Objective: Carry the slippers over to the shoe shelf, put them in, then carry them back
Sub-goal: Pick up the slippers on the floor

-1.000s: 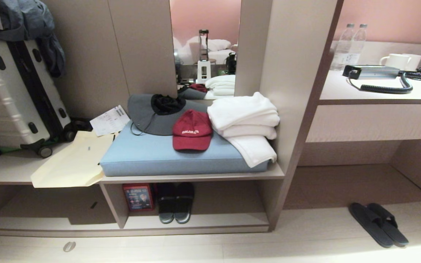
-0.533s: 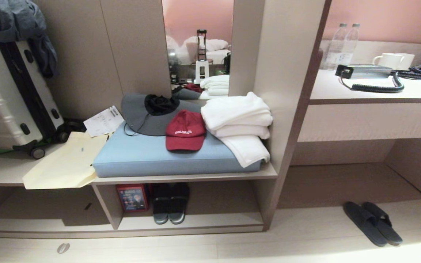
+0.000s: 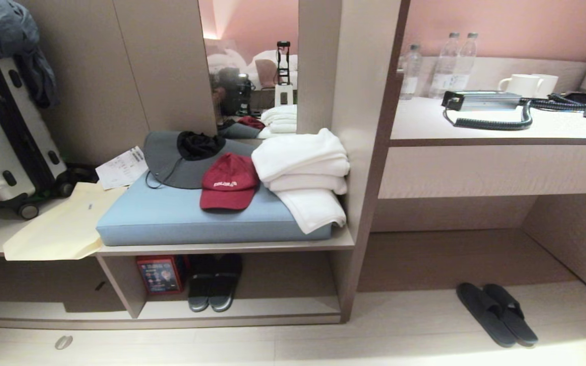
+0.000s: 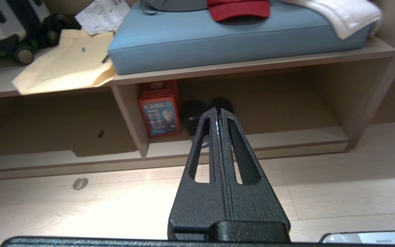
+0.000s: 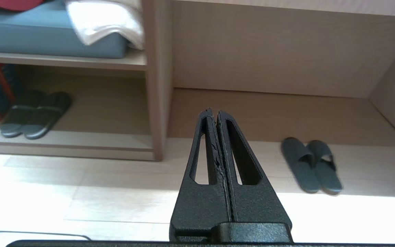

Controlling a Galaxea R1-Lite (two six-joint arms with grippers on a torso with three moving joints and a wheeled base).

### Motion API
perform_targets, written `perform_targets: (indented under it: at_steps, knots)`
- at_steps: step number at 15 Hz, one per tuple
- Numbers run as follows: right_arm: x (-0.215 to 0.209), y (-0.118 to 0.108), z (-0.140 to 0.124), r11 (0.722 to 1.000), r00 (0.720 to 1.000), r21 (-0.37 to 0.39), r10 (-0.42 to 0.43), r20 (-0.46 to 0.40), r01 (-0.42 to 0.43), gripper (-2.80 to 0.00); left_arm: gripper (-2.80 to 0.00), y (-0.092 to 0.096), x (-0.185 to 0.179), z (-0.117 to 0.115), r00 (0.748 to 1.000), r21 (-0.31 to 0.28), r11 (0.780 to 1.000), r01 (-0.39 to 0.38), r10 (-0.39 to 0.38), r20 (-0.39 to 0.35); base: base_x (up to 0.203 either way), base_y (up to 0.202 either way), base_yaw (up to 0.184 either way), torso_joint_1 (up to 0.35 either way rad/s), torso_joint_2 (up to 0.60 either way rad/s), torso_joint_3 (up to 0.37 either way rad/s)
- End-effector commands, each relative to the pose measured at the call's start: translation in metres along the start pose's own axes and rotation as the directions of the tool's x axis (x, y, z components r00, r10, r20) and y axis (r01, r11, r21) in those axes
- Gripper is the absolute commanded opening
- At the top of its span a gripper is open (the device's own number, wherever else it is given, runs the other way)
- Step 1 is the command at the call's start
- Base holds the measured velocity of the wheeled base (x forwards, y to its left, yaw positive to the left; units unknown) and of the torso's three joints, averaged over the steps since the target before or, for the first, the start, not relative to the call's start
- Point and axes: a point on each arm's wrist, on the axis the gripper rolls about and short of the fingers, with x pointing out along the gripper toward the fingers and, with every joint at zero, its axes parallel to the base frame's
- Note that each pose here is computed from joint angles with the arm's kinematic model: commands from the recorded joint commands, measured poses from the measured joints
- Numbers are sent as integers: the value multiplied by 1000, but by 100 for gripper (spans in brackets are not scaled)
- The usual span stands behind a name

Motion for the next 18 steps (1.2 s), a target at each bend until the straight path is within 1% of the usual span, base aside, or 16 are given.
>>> perform_targets:
  at_steps: [1,18]
  knots:
    - [0,0,0,1000,1000,0,0,0,0,-280,-280,0,0,0,1000,0,1000,-1,1,-1,0,-199,7,2,3,7]
    - [0,0,0,1000,1000,-1,-1,0,1,-280,-280,0,0,0,1000,0,1000,-2,2,1,0,-197,2,1,3,1]
